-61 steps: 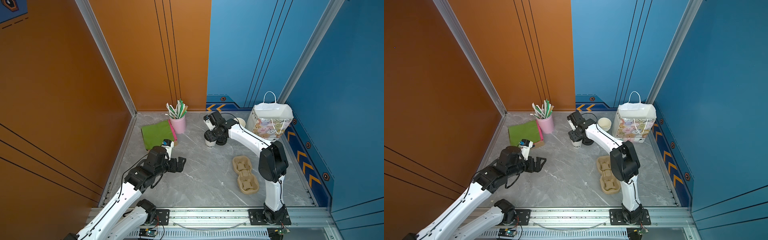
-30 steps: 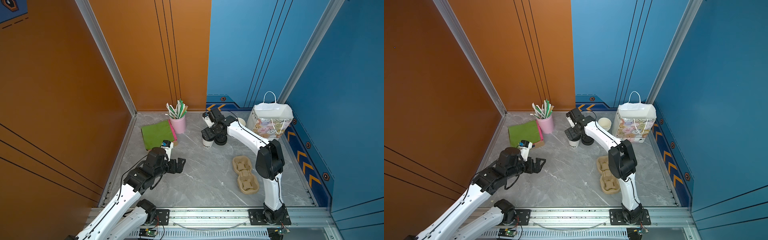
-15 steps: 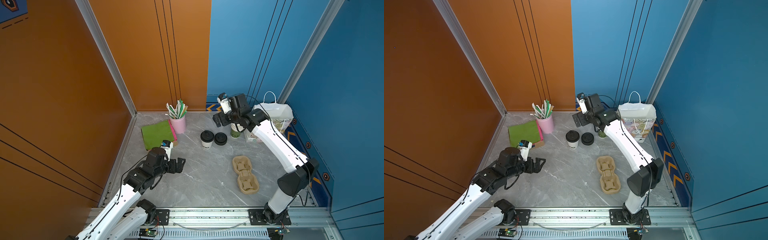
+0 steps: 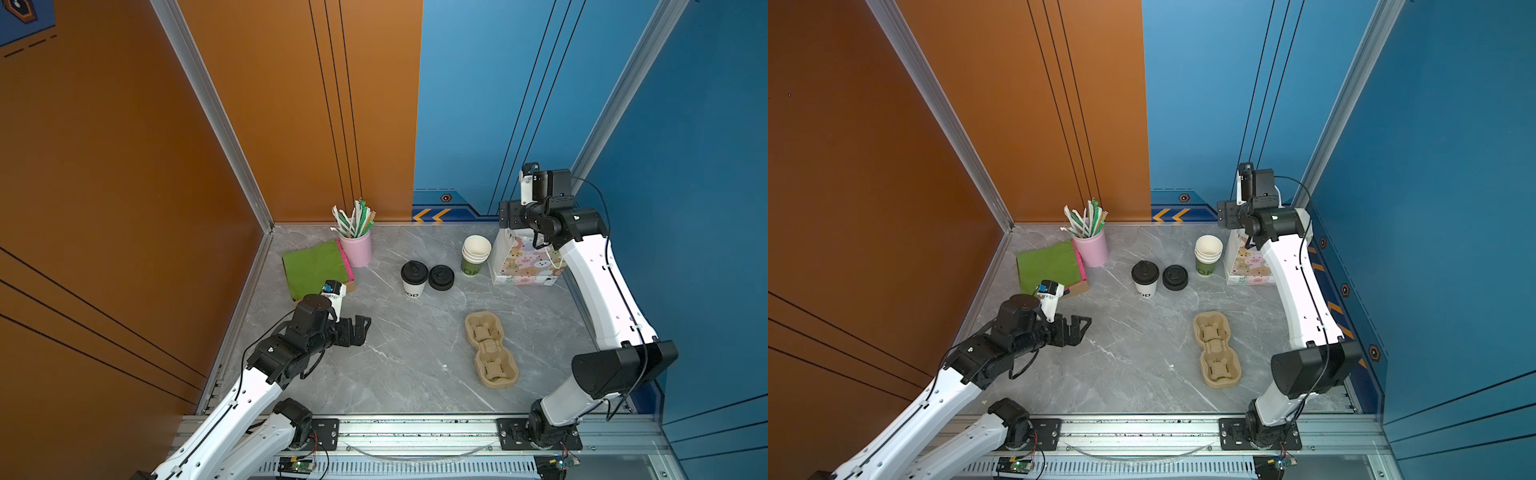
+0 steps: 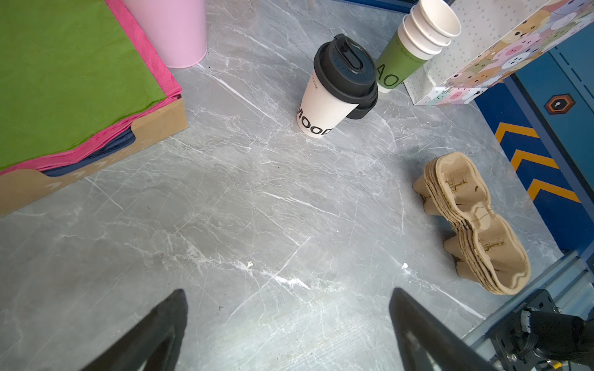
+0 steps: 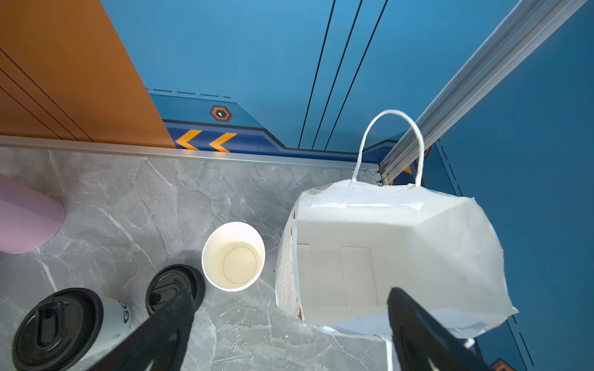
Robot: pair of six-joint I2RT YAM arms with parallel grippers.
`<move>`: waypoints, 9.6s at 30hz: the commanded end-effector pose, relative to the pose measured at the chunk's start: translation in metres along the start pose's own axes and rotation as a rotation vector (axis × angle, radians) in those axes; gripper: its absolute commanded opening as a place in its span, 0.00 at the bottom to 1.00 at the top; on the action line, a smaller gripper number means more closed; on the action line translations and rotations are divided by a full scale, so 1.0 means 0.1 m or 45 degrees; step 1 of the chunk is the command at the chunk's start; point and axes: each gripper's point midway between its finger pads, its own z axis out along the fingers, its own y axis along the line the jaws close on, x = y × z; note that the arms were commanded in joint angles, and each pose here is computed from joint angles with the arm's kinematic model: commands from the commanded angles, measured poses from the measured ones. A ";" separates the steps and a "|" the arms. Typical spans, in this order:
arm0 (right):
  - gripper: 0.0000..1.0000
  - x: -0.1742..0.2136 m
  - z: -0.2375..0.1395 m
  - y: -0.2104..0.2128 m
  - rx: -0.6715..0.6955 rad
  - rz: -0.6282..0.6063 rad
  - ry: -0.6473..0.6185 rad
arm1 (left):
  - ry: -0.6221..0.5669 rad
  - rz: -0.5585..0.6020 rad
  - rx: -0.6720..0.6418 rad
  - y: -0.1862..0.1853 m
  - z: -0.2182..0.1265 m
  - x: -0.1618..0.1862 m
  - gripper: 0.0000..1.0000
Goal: Pack the takeout coffee
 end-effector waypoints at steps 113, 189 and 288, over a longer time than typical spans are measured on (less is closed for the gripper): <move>0.98 1.34 -1.88 2.39 -0.911 -0.482 0.066 | 0.221 0.738 0.144 -0.56 -0.43 -1.33 0.91; 0.52 3.56 -0.45 0.93 -0.181 0.071 0.901 | 0.428 0.208 -0.234 0.31 -0.34 -0.78 0.01; 0.29 0.58 -2.31 2.82 -1.215 -0.240 -0.225 | 0.335 0.155 -0.113 0.13 -0.35 -0.90 0.00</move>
